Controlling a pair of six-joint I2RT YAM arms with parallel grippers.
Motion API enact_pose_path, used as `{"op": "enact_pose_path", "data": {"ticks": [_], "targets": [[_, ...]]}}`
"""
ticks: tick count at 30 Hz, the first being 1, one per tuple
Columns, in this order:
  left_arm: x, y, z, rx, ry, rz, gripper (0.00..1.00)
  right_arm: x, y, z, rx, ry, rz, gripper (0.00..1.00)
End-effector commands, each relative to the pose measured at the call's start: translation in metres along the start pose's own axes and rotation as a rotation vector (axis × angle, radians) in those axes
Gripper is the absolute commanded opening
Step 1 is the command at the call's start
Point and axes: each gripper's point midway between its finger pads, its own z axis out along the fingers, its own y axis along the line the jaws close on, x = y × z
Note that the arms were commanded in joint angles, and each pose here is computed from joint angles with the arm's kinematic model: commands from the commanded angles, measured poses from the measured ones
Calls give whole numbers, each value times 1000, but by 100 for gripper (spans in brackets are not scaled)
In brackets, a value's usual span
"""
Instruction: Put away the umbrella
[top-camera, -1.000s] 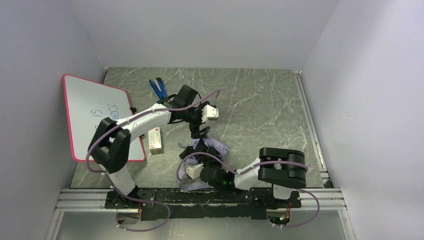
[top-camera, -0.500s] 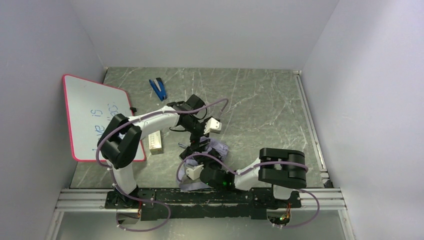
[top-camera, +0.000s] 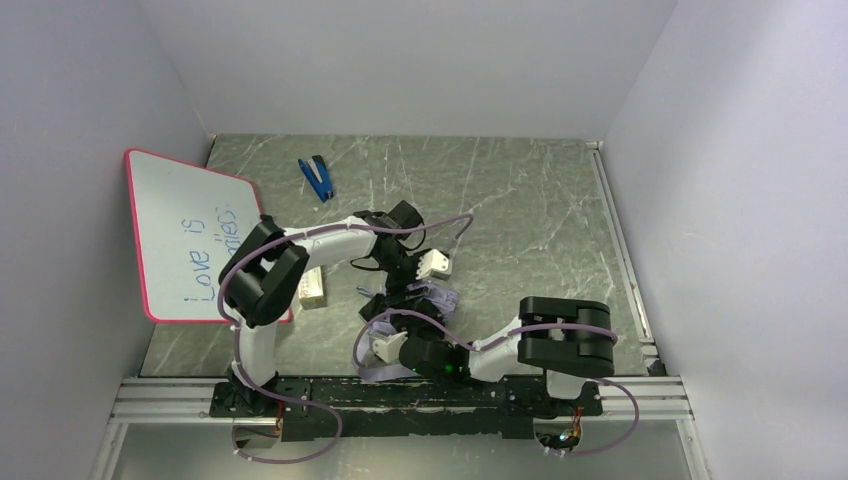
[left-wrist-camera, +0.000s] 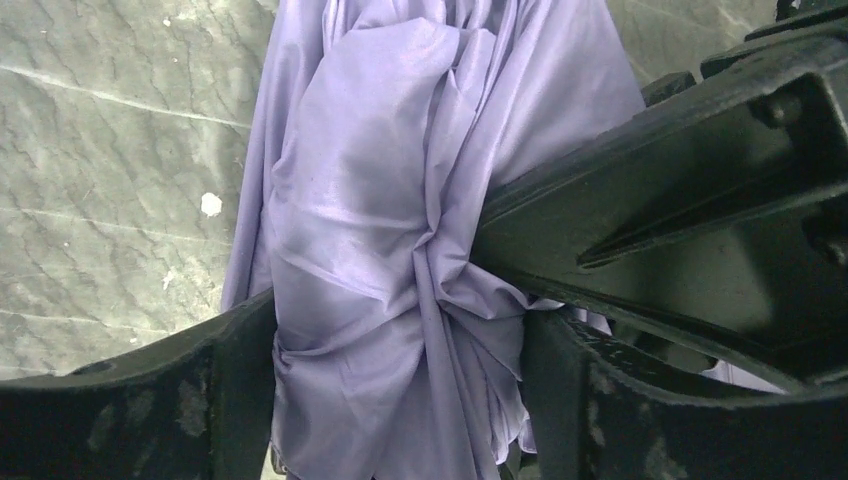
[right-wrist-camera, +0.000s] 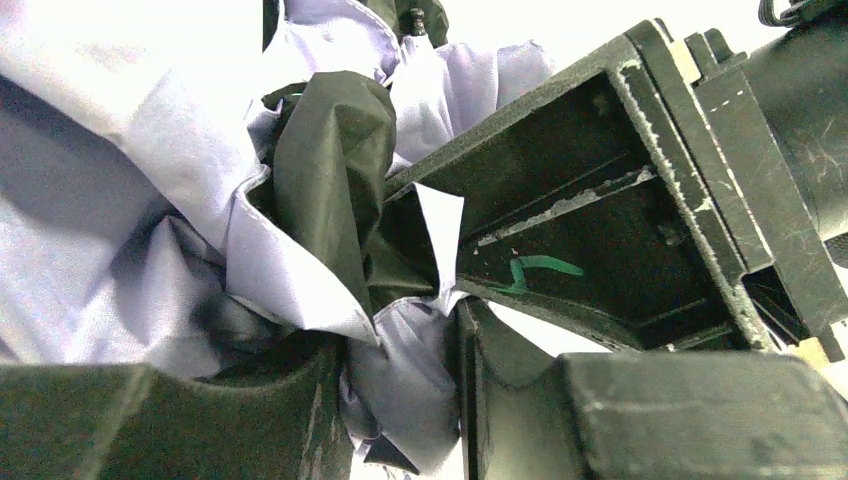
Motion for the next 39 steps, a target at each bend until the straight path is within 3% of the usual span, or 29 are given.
{"op": "enact_pose_path", "data": {"ticks": [1,4,8,12,14,17,20,22,25,30,34,39], "targets": [[45,-13,25,48,179,-50,75,23,32,-8,-118,43,-64,14],[53,-14,28,44,201,-60,64,20,26,-9,-103,39,-43,14],[54,-15,25,25,206,-57,57,15,15,-10,-81,28,-23,15],[52,-14,23,19,203,-65,43,11,2,-14,-55,16,8,21],[54,-14,24,16,215,-67,37,9,-5,-17,-45,8,29,27],[57,-13,23,11,226,-71,28,5,-16,-24,-44,-16,78,49],[58,-10,22,0,236,-67,23,5,-31,-33,-32,-36,134,62],[59,-6,21,-22,250,-57,15,3,-38,-42,-51,-61,177,69],[59,3,18,-58,266,-47,5,2,-44,-58,-112,-99,245,72],[49,22,14,-131,240,-31,5,-15,-69,-90,-163,-252,506,71],[39,46,10,-230,211,-28,5,-21,-106,-115,-106,-375,785,71],[28,78,2,-360,149,-47,5,-6,-141,-131,11,-396,1130,72]]}}
